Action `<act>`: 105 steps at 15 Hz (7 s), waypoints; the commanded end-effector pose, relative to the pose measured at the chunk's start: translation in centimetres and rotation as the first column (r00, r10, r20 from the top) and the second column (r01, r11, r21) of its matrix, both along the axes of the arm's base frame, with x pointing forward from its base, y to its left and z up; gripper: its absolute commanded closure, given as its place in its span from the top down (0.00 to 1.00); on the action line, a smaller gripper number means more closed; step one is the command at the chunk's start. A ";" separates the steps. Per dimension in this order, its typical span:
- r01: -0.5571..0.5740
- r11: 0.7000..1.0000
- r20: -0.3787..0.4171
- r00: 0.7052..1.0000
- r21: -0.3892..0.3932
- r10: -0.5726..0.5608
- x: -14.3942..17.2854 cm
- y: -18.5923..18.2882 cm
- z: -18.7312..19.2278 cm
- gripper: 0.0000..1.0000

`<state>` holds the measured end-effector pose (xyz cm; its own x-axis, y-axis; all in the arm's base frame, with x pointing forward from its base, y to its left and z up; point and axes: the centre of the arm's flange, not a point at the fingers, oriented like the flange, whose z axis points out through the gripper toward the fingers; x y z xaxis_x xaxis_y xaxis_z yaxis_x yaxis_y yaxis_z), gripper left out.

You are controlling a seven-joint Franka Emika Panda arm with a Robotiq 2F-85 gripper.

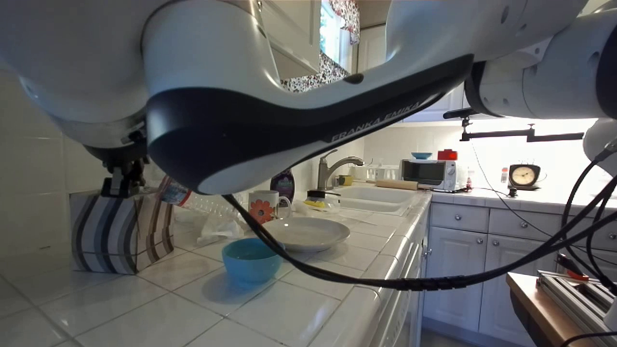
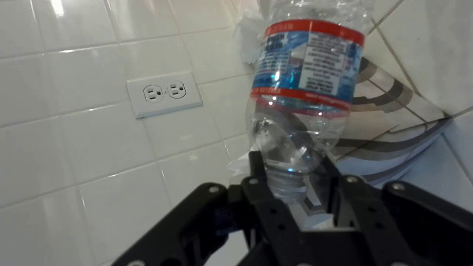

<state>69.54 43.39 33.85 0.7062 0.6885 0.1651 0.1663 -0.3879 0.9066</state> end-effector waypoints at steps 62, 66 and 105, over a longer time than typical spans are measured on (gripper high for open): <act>-0.043 0.693 0.687 0.189 0.719 -0.701 -5.6 -12.3 -0.1 0.11; -0.109 0.662 0.660 0.298 0.741 -0.689 -6.2 -11.3 1.4 0.11; -0.003 0.689 0.490 0.705 0.725 -0.512 -4.0 -11.6 -0.3 0.77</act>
